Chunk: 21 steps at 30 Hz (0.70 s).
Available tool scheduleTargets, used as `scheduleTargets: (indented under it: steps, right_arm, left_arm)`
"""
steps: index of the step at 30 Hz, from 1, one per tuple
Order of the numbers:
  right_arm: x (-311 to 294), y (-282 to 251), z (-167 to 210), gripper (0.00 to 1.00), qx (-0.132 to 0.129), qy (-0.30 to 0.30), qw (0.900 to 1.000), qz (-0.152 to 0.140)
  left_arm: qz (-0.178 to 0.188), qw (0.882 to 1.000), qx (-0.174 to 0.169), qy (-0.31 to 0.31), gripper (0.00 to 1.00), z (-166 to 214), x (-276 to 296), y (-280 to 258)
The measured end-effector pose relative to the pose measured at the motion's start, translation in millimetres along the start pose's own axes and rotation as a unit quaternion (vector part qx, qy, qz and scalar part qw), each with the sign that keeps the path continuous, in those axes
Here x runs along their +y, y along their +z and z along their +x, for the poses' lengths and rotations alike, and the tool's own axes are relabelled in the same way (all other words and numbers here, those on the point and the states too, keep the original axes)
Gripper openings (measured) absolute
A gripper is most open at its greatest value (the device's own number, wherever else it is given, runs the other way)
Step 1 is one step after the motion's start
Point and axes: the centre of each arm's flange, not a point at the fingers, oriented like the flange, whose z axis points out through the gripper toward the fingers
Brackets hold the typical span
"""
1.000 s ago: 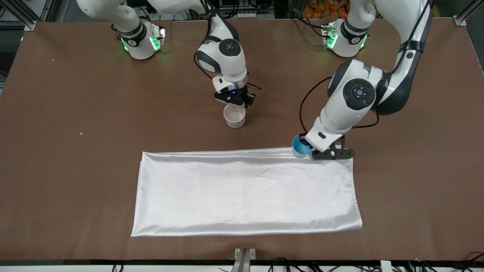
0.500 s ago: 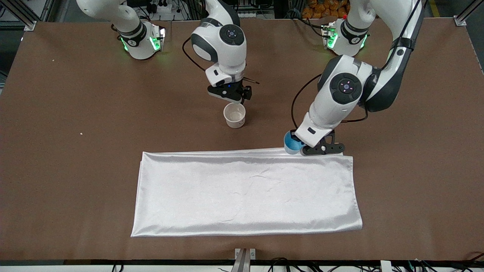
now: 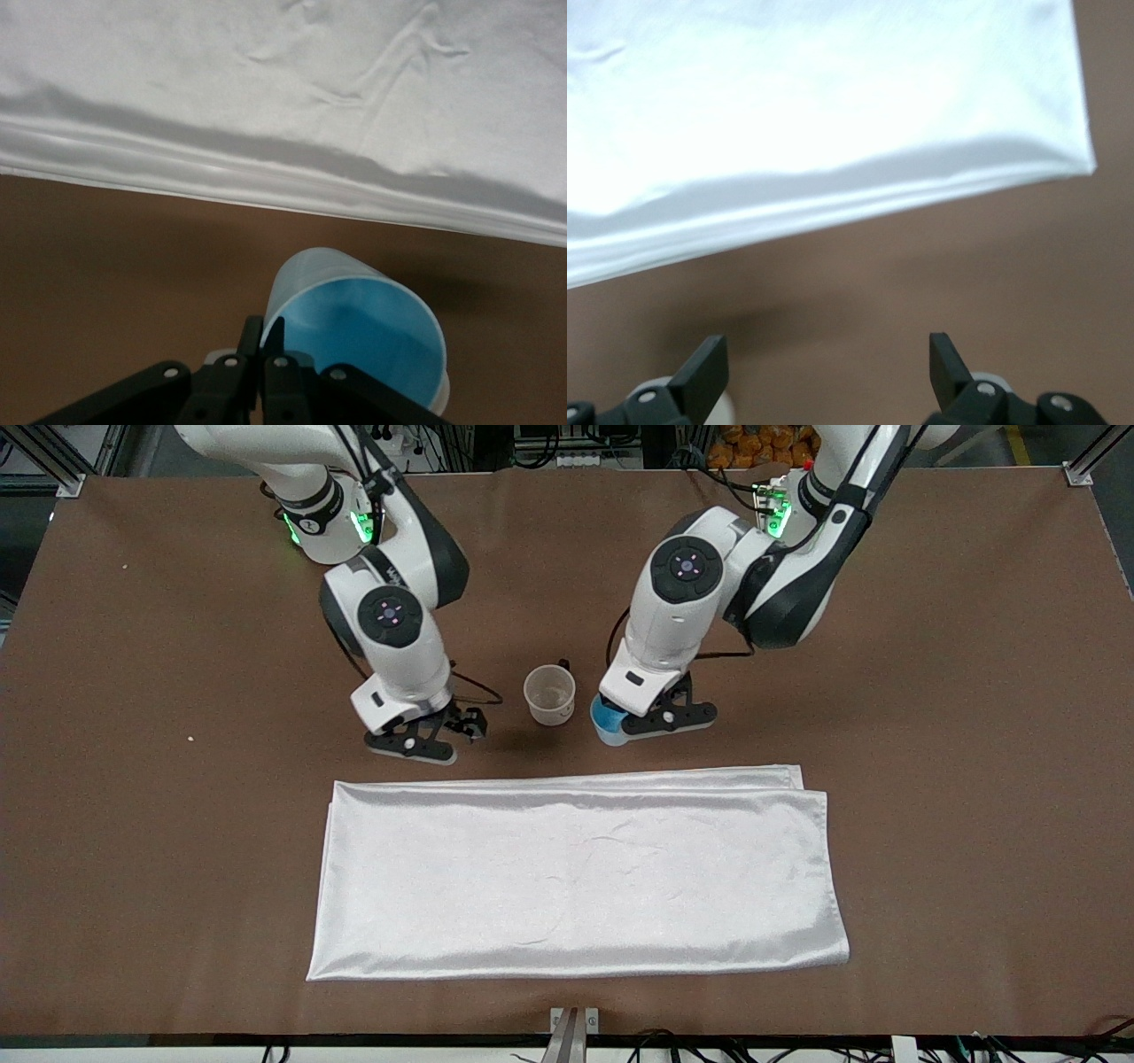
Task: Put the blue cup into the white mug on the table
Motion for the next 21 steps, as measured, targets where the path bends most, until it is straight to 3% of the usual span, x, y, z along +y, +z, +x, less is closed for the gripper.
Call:
scheduleTargets:
  steps: [10, 21]
  right_arm:
    - [110, 15, 78, 1.00, -0.008, -0.065, 0.998, -0.003]
    - [200, 26, 130, 1.00, -0.006, -0.107, 0.994, -0.001]
  left_arm:
    - [0.006, 1.000, -0.009, -0.013, 0.04, -58, 46, 16]
    - [0.034, 0.999, -0.032, 0.004, 0.04, -98, 71, 64]
